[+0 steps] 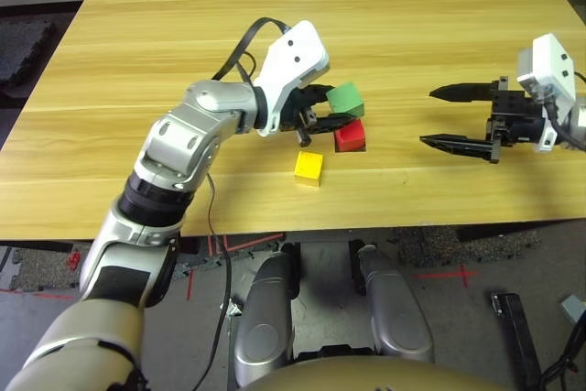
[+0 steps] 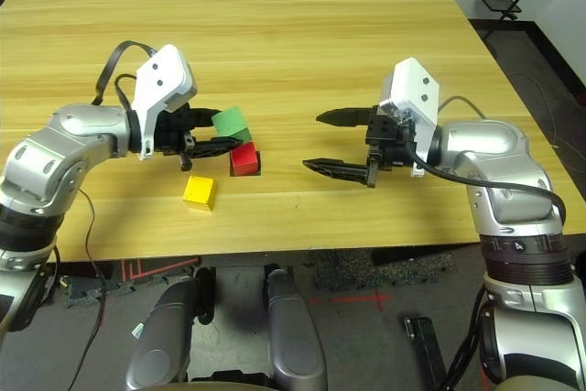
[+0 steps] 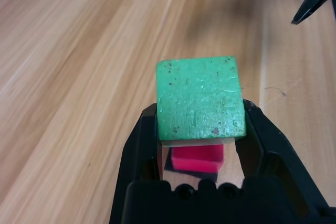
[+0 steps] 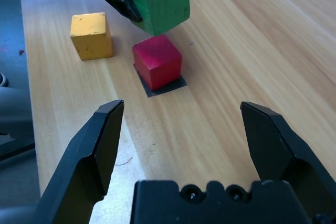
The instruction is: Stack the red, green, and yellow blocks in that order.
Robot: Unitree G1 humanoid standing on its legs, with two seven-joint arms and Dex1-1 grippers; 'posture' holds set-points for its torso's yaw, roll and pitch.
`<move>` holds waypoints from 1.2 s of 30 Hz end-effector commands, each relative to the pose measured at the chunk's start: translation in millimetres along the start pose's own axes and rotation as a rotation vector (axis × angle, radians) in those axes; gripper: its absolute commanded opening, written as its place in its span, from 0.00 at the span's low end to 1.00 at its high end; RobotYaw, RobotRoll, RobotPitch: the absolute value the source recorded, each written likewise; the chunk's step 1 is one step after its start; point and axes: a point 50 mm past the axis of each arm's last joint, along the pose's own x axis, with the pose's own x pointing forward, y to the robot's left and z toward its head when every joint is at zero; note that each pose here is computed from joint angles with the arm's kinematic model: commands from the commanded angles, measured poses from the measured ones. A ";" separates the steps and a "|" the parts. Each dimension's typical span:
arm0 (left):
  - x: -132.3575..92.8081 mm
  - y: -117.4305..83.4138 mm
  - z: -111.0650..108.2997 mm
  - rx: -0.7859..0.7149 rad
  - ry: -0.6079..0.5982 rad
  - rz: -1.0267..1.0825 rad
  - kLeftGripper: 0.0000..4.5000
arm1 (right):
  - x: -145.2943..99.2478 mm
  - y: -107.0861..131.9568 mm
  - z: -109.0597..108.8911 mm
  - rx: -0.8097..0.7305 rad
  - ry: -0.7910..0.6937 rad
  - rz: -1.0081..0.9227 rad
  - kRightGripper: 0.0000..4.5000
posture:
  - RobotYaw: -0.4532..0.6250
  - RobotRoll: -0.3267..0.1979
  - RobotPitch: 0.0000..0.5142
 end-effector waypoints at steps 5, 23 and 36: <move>9.2 -8.4 -7.0 0.052 0.027 -0.102 0.46 | -0.9 6.2 2.7 -0.001 -0.019 0.000 1.00 | 0.61 0.78 0.51; 17.0 5.1 -4.7 0.030 0.067 -0.046 0.46 | 3.0 6.6 3.5 0.006 -0.039 -0.007 1.00 | 0.60 0.78 0.53; 20.9 -1.3 -9.9 0.041 0.084 -0.086 0.46 | 6.0 6.8 5.2 0.003 -0.048 -0.009 1.00 | 0.60 0.77 0.55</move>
